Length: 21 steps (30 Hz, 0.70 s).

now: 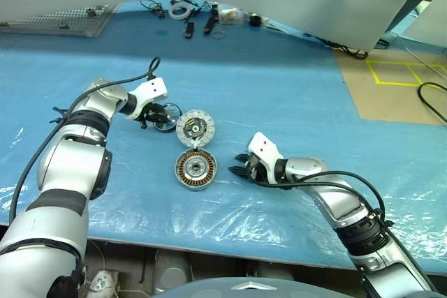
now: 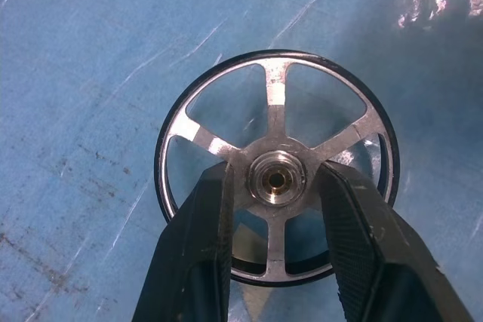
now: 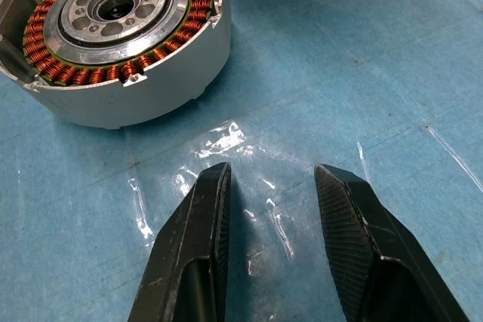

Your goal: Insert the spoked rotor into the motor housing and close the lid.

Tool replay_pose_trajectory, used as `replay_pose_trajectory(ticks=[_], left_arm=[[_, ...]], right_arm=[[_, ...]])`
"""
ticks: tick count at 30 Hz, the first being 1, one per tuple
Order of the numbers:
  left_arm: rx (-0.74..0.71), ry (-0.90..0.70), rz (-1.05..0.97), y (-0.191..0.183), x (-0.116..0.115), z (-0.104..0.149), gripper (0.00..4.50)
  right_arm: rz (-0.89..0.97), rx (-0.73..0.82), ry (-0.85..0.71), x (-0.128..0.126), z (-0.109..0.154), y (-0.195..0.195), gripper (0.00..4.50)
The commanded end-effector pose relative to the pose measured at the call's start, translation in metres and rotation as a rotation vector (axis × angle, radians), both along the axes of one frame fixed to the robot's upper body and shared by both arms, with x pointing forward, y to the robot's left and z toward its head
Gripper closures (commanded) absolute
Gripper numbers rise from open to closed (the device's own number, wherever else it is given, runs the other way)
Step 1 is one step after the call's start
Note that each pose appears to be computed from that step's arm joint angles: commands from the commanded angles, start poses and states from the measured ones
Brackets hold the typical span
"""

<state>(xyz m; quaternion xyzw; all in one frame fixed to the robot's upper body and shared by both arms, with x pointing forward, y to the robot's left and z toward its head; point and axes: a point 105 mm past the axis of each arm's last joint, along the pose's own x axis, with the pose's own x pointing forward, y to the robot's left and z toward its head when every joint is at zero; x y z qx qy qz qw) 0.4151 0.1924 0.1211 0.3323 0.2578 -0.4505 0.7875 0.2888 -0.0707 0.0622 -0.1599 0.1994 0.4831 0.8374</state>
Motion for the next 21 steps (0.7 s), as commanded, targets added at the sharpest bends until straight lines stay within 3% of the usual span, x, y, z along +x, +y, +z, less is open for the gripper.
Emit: replay_pose_trajectory(ticks=[1, 14, 21], left_arm=[[0.002, 0.010, 0.008, 0.016, -0.007, -0.003, 3.16], [-0.087, -0.075, -0.168, 0.038, -0.037, 0.045, 3.16], [-0.156, -0.120, -0.319, 0.009, -0.082, 0.069, 3.16]], right_arm=[[0.024, 0.025, -0.039, 0.003, 0.015, 0.002, 2.67], [0.111, 0.028, -0.108, 0.018, 0.050, -0.006, 2.67], [0.201, 0.039, -0.116, 0.013, 0.067, -0.006, 2.67]])
